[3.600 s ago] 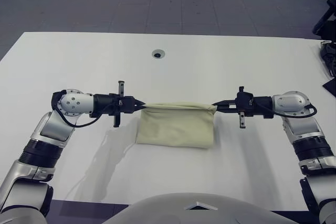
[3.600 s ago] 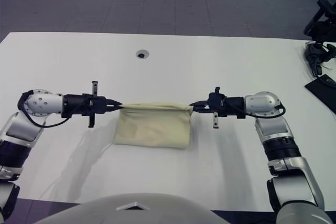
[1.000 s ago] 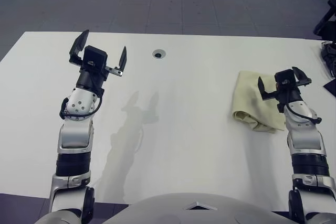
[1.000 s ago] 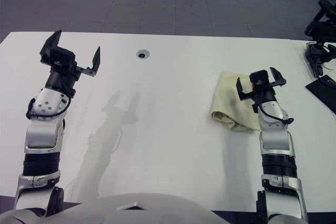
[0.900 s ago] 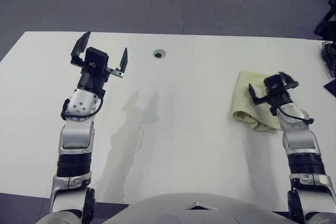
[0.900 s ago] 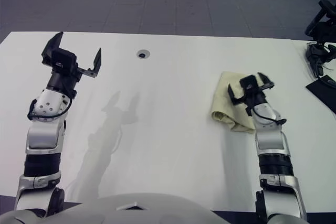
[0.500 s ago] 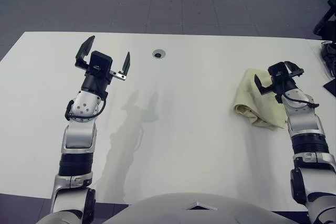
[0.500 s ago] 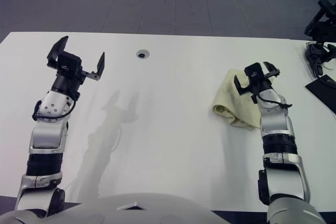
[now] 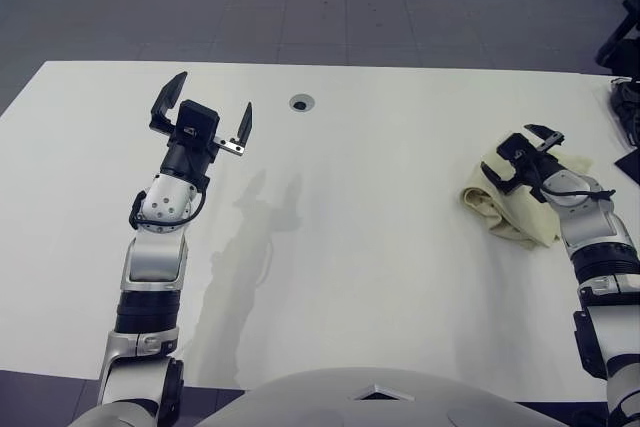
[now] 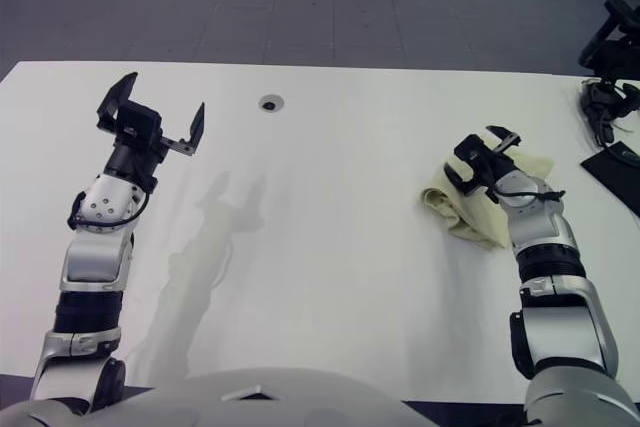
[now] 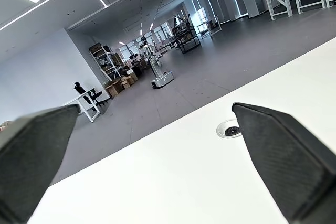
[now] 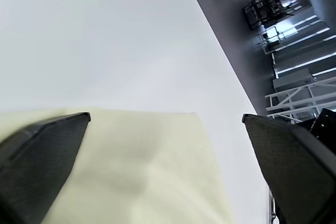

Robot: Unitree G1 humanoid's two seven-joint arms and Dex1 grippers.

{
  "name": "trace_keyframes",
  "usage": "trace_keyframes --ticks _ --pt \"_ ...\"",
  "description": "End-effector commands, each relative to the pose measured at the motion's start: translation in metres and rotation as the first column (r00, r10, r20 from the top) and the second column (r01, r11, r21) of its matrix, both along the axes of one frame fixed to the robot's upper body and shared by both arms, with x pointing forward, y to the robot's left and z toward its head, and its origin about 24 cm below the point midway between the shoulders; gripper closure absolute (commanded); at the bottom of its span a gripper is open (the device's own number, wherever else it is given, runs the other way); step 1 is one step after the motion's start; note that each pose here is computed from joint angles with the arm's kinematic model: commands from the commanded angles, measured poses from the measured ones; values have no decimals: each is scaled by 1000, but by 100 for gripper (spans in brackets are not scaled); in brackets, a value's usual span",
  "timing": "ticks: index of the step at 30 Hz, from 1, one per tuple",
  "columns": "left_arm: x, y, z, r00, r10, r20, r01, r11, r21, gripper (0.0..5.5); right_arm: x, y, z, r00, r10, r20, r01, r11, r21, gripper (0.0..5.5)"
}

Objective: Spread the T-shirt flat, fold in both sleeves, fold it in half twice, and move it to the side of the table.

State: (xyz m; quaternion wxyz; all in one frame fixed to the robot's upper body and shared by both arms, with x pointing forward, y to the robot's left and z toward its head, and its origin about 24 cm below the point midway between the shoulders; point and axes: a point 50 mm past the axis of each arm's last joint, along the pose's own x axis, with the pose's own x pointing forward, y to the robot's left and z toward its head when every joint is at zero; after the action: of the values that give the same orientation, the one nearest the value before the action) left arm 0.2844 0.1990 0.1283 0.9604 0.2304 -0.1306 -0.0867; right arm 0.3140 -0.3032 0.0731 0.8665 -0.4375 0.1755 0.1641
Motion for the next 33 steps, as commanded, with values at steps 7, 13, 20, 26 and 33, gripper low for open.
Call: trace_keyframes --ticks 7,13,20,26,33 --pt "3 -1 1 1000 -7 3 7 1000 4 13 -36 25 -31 918 310 -247 -310 950 42 10" --pt "3 -2 0 1000 -10 -3 10 1000 6 13 -53 22 -33 845 400 -354 -412 910 45 10" --pt "2 -2 -3 1000 -15 -13 15 1000 13 13 -52 28 -25 834 446 -324 -453 889 59 10" --pt "0 -4 -1 999 -37 -1 37 999 23 13 -17 52 26 907 420 30 -419 896 145 10" --pt "-1 -11 15 995 -68 70 71 997 -41 13 -3 90 88 863 416 286 -498 795 347 10"
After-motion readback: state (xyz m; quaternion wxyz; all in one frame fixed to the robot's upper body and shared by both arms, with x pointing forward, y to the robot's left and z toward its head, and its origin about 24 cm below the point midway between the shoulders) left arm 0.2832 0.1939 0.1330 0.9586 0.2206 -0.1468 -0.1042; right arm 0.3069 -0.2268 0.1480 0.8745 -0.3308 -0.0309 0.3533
